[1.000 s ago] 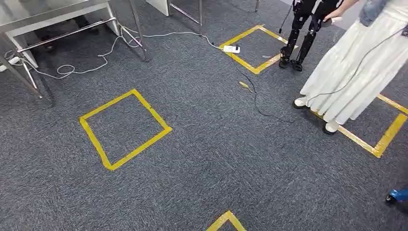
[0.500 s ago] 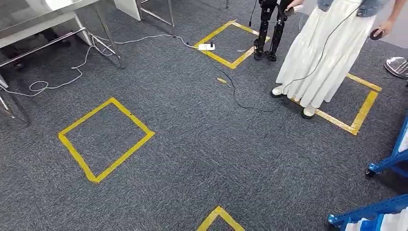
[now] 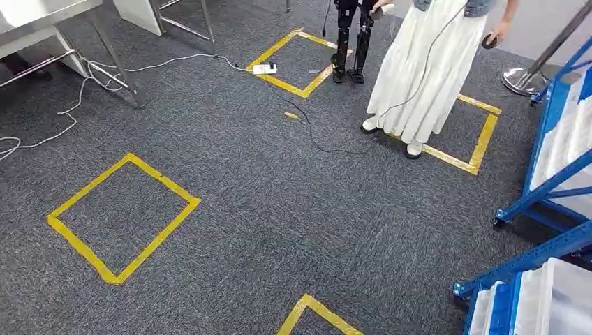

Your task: Take the parts from the cabinet and place them on the table.

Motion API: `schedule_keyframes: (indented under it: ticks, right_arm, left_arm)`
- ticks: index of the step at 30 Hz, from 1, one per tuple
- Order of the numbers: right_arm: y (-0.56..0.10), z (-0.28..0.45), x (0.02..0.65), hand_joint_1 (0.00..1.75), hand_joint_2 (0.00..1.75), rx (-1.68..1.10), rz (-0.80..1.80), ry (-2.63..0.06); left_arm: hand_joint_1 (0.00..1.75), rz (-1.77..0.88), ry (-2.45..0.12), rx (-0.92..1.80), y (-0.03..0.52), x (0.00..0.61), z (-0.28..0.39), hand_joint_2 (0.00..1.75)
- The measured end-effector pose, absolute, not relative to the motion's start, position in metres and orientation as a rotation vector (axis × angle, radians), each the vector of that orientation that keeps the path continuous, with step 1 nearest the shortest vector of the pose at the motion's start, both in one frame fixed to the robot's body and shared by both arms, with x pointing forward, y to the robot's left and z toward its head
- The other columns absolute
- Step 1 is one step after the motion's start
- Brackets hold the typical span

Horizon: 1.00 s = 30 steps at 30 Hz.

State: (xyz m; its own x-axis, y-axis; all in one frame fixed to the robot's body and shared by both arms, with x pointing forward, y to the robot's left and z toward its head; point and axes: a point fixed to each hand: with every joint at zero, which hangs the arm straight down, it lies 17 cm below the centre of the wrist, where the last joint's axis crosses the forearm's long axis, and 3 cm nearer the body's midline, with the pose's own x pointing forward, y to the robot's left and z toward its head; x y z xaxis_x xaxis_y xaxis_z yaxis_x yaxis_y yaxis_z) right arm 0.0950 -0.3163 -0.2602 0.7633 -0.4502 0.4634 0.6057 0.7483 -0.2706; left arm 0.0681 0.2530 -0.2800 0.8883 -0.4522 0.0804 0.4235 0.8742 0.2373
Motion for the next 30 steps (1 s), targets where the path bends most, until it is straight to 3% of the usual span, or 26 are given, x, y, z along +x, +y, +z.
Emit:
schedule_keyframes:
  ticks: [30]
  right_arm:
    - [-0.321, -0.260, 0.096, 0.00, 0.00, -0.433, -0.596, -0.388]
  left_arm:
    - [0.00, -0.427, -0.185, 0.244, 0.254, 0.079, -0.278, 0.00]
